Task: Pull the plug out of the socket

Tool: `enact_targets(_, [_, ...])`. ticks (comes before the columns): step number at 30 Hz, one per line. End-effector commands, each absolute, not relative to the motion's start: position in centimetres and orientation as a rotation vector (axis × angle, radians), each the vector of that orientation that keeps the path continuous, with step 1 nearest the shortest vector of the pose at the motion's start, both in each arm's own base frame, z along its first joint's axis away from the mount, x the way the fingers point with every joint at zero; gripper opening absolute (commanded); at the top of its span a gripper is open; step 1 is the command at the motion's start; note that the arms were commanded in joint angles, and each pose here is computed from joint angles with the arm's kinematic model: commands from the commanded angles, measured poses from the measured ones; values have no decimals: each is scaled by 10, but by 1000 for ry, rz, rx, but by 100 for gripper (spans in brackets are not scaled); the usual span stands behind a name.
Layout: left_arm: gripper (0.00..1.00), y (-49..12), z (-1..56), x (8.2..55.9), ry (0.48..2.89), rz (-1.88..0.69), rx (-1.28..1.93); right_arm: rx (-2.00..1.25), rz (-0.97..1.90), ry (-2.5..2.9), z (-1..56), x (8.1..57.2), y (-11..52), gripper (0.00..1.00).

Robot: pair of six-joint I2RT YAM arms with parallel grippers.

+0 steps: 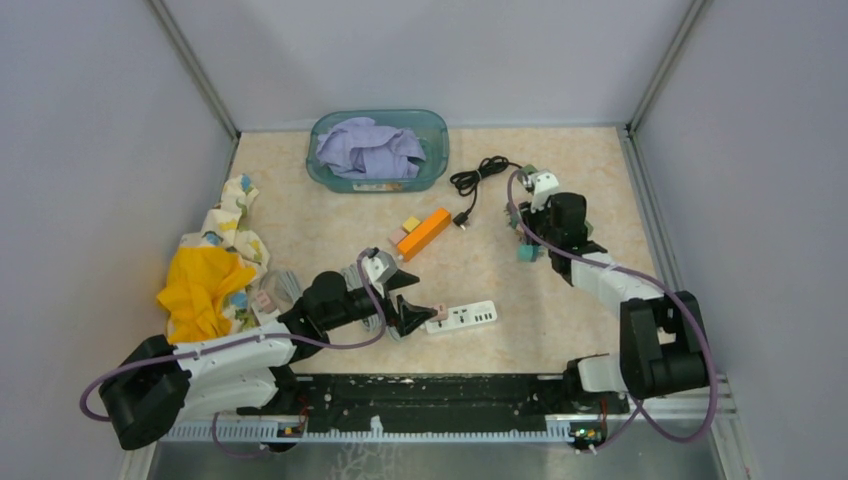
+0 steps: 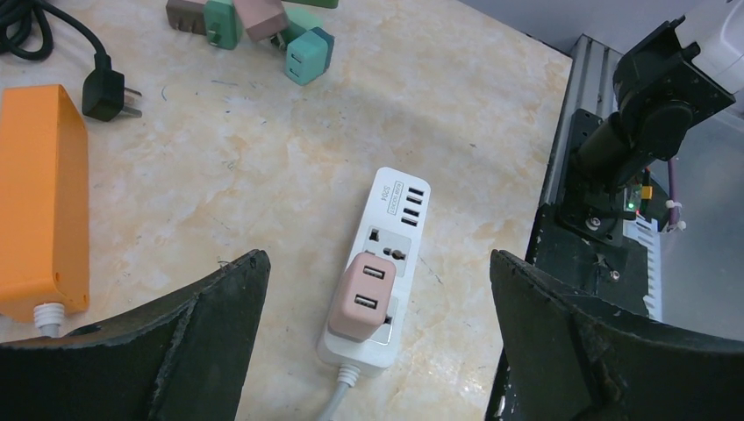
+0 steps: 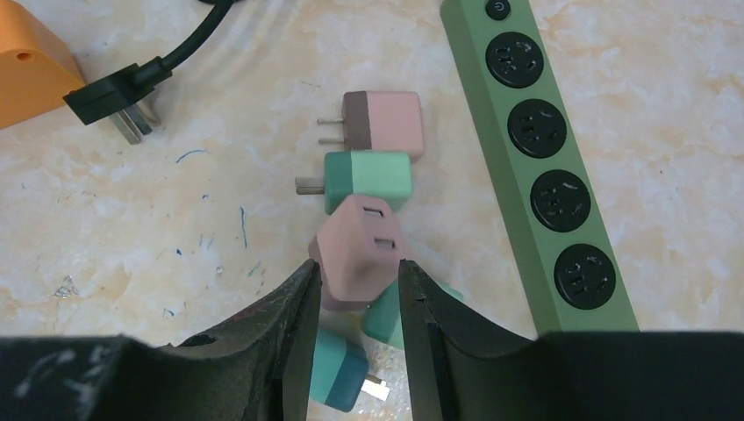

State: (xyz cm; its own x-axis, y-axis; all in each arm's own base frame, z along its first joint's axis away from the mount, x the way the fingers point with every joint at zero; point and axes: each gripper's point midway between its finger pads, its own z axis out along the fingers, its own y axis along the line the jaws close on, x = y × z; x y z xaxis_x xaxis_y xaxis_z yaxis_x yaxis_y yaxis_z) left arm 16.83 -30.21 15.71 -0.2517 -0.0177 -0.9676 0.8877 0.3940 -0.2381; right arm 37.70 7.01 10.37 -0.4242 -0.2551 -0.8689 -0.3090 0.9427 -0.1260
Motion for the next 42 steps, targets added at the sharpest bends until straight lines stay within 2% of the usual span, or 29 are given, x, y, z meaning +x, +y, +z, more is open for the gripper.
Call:
enact_targets(1, [100,-299,155,171,1593,-1053,770,-356,66,1978,125,397,68,39])
enact_targets(29, [100,-294,150,172,1604,-1034,753,-461,206,1979,133,387,89,41])
enact_targets(34, [100,-292,149,174,1603,-1020,749,-684,365,1967,135,367,117,44])
enact_targets(42, [100,-285,145,177,1606,-984,726,-1078,834,1731,156,298,177,50])
